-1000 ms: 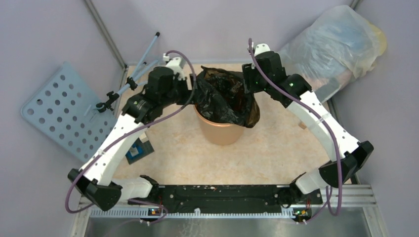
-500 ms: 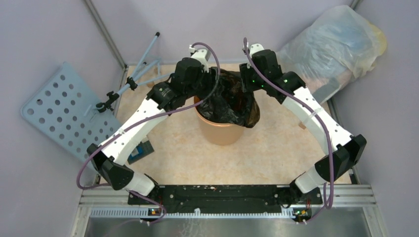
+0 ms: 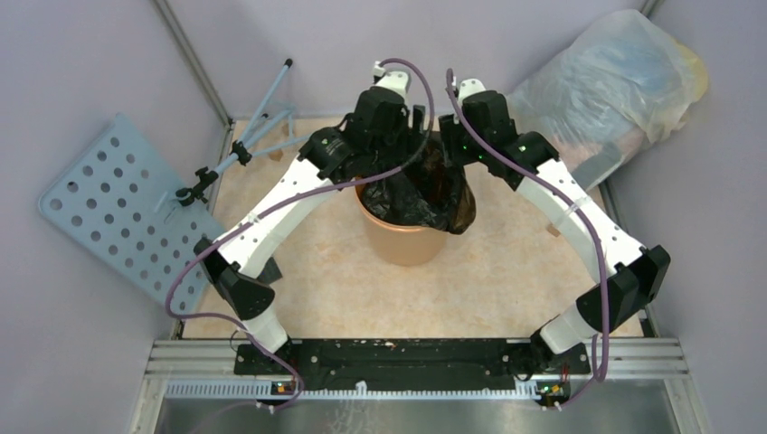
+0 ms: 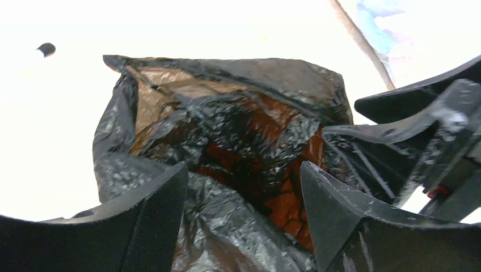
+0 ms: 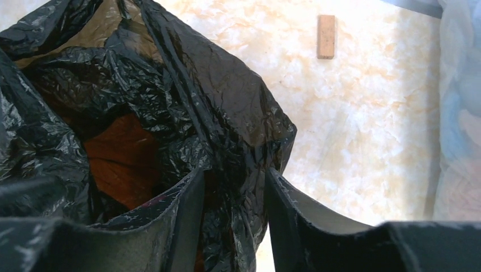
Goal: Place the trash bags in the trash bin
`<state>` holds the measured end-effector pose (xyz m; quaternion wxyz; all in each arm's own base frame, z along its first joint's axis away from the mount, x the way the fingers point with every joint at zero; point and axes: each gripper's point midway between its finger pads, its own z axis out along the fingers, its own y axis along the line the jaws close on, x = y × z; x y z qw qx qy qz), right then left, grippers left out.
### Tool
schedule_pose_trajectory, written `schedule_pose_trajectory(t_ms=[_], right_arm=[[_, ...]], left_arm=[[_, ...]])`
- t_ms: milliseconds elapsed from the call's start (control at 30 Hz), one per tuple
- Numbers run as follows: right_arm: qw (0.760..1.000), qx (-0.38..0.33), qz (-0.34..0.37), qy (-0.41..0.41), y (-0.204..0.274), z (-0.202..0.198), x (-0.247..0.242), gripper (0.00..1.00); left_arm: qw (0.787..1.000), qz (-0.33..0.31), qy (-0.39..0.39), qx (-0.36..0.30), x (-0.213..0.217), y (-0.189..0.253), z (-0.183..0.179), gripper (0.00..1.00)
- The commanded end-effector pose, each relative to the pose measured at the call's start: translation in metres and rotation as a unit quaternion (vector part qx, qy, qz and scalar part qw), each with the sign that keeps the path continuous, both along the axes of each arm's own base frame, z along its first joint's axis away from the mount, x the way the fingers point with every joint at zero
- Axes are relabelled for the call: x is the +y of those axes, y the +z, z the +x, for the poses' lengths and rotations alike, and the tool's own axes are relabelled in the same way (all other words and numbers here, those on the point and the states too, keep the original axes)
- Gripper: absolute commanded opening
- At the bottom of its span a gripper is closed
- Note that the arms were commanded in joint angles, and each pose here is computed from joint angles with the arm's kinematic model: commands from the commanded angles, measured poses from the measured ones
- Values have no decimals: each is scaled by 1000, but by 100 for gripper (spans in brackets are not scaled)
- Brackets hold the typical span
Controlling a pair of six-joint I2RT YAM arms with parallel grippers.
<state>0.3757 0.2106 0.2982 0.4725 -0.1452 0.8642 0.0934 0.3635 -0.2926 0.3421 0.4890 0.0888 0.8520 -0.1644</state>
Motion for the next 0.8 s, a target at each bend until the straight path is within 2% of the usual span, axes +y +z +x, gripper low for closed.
schedule_pose_trajectory(t_ms=[0, 133, 300, 533, 633, 767], right_arm=[[999, -22, -9, -24, 10, 7, -11, 39], [999, -22, -12, -27, 9, 7, -14, 13], [999, -35, -7, -33, 15, 5, -18, 0], [998, -42, -8, -55, 13, 9, -26, 0], [997, -45, -6, -64, 14, 11, -29, 0], [996, -53, -3, -74, 17, 12, -34, 0]], left_arm=[[999, 48, -13, -13, -9, 2, -1, 75], [999, 18, -43, -14, -27, -2, -1, 61], [998, 8, -66, 5, -44, -20, 0, 55], [997, 48, -59, 32, -37, -50, 2, 47], [994, 81, -49, 57, -27, -65, 6, 47], [991, 92, -64, 76, -27, -74, 4, 50]])
